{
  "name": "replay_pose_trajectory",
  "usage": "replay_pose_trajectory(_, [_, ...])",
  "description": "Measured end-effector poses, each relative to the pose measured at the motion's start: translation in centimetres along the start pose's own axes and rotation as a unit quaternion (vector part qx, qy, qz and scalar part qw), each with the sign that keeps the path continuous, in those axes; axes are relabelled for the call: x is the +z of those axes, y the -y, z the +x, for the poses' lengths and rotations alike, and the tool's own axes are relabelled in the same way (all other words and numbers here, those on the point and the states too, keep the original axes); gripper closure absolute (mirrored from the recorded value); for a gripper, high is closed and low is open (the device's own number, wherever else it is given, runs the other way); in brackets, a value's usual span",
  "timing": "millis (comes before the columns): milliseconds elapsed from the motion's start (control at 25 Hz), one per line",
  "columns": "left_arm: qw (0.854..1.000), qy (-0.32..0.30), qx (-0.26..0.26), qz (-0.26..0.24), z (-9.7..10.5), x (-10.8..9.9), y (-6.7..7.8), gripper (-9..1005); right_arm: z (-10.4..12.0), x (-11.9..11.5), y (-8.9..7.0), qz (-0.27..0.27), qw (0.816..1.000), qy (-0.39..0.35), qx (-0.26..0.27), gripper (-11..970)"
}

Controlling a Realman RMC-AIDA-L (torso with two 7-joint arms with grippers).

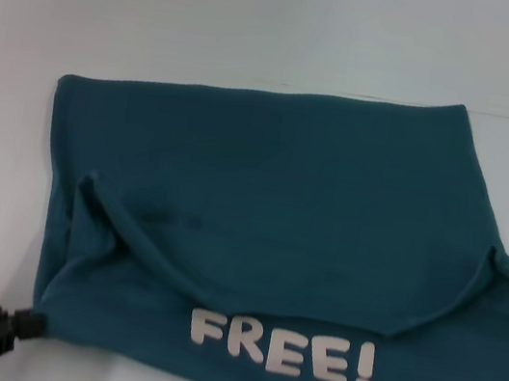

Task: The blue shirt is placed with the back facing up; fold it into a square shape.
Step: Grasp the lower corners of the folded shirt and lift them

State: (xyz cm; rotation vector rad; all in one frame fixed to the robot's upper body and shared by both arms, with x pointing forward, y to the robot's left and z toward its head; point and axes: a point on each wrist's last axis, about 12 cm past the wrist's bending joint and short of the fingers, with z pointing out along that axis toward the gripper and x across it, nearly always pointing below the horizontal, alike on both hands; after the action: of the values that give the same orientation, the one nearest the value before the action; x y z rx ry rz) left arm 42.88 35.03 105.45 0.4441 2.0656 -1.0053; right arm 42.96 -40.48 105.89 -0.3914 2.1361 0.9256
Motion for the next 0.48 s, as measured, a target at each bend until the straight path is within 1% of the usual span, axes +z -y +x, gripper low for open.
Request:
replay_pose_trajectory(240, [1.000,-0.018,-0.013,0.013,1.0,-0.7,0.5,978,1.6,-1.3,-1.0,-0.028,0.999,-0.013,-0.010,922])
replay_pose_trajectory(480, [0.999,-0.041,-0.020,0.029,1.5,-0.9,0.9,978,2.7,-1.9,-1.9,-0.053,0.998,-0.032,0.004,921])
